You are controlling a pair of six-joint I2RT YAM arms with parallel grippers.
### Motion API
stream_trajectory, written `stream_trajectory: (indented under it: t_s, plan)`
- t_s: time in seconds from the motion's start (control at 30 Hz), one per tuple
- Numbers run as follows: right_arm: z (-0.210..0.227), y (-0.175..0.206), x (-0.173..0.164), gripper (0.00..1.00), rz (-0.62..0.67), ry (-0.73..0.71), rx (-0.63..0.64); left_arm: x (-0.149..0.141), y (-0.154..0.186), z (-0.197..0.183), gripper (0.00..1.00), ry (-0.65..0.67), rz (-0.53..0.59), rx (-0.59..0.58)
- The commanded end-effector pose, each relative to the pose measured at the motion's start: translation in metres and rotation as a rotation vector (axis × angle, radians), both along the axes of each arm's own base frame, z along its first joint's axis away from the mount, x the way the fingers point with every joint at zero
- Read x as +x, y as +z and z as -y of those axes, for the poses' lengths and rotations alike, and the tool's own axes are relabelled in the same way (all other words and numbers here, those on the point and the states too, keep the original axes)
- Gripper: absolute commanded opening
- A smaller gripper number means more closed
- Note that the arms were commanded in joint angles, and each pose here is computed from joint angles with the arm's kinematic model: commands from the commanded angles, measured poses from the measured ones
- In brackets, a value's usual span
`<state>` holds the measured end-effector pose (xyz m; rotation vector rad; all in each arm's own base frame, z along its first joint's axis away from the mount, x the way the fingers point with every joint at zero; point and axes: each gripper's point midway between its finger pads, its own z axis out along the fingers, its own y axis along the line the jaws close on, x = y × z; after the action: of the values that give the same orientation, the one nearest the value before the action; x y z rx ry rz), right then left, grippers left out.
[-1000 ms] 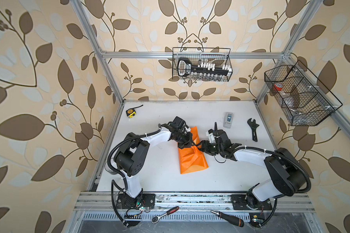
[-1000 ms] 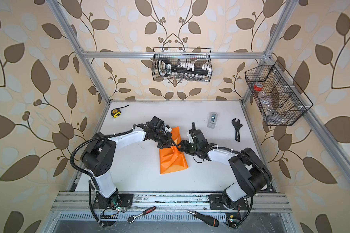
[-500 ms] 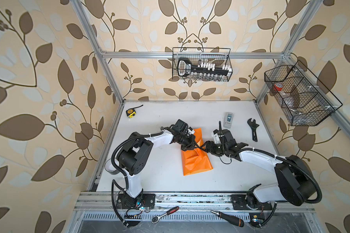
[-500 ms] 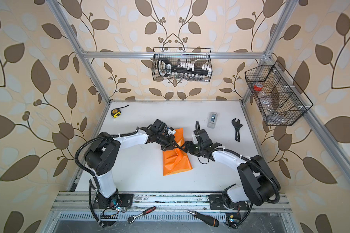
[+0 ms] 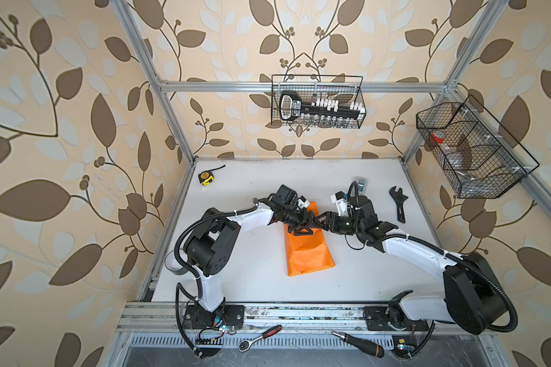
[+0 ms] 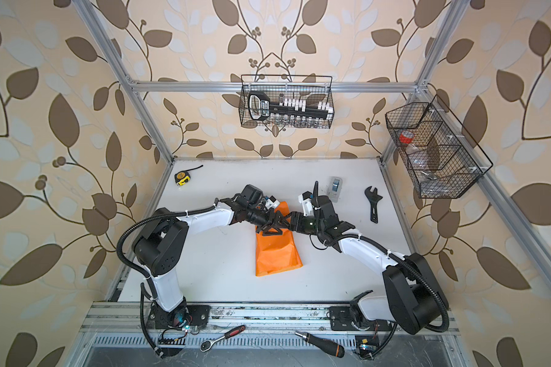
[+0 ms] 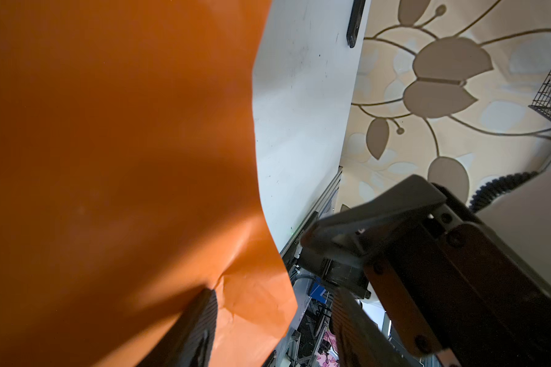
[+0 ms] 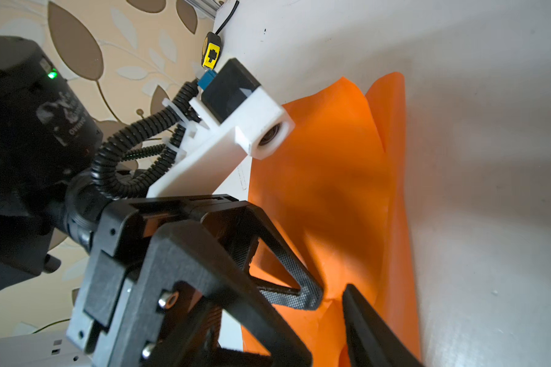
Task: Wrap a gift box in wrapping paper
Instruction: Second fold the wrapping paper around the gift box.
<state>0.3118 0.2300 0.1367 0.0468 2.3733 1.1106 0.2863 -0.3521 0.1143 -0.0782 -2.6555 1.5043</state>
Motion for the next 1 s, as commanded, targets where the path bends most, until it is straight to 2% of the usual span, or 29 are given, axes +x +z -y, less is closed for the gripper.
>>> stream_trajectory:
  t_s: [0.0,0.37,0.57,0.97]
  plan:
    - [0.014,-0.026,-0.002,0.56,-0.063,-0.032,-0.061,-0.017,-0.073,-0.030,0.59,0.058,-0.103,0.257]
    - [0.036,-0.044,-0.004,0.52,-0.102,-0.076,-0.073,-0.013,-0.069,-0.027,0.42,0.060,-0.102,0.248]
    - [0.033,-0.055,-0.006,0.53,-0.130,-0.048,-0.078,-0.013,-0.069,-0.027,0.39,0.062,-0.104,0.247]
    - [0.013,-0.059,-0.011,0.37,-0.138,0.008,-0.043,-0.008,-0.058,-0.024,0.39,0.065,-0.088,0.237]
